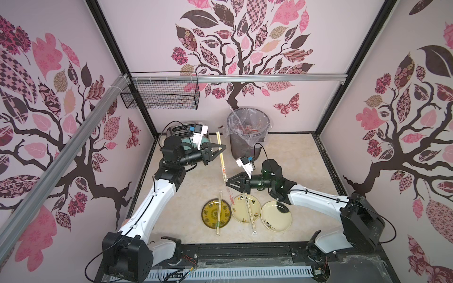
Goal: Remove the packaging of disposable chopsticks
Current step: Remove the packet bag from the disposable chopsticks.
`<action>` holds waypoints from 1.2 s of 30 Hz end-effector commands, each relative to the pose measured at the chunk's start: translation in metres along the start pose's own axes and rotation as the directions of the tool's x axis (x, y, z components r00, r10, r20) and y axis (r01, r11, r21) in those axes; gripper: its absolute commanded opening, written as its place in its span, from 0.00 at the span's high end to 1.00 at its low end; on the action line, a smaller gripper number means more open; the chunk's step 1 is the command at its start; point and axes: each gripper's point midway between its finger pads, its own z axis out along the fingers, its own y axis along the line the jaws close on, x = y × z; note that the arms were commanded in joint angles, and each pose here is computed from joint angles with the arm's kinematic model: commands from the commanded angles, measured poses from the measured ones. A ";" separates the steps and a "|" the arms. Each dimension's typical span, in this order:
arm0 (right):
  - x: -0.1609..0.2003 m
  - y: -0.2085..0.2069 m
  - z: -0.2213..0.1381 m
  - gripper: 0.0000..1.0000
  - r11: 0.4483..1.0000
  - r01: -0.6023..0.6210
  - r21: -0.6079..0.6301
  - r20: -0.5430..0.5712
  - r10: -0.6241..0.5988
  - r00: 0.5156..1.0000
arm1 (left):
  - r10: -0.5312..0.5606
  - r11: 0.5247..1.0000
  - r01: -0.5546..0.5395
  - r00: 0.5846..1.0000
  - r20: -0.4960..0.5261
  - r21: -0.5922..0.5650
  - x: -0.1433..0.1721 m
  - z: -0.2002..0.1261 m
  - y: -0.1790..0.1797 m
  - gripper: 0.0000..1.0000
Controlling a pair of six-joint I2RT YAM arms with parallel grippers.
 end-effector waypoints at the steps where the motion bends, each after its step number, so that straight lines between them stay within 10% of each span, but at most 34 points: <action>1: -0.006 0.005 0.007 0.72 0.999 0.011 -0.030 0.000 -0.011 1.000 | 0.006 1.000 -0.006 1.000 -0.004 0.011 0.001 0.000 -0.001 1.00; 11: 0.012 0.001 0.009 1.00 0.999 -0.012 -0.031 -0.036 0.011 0.999 | 0.004 1.000 -0.004 1.000 -0.005 0.010 0.001 0.000 0.000 1.00; 25: 0.028 -0.001 0.002 1.00 0.999 -0.033 -0.016 -0.053 0.033 0.998 | 0.005 1.000 -0.005 1.000 -0.006 0.012 0.001 0.000 -0.001 1.00; 36: 0.009 0.010 0.008 0.66 0.998 -0.002 -0.061 -0.024 0.001 1.000 | 0.003 1.000 -0.003 1.000 -0.008 0.013 0.002 0.000 0.000 1.00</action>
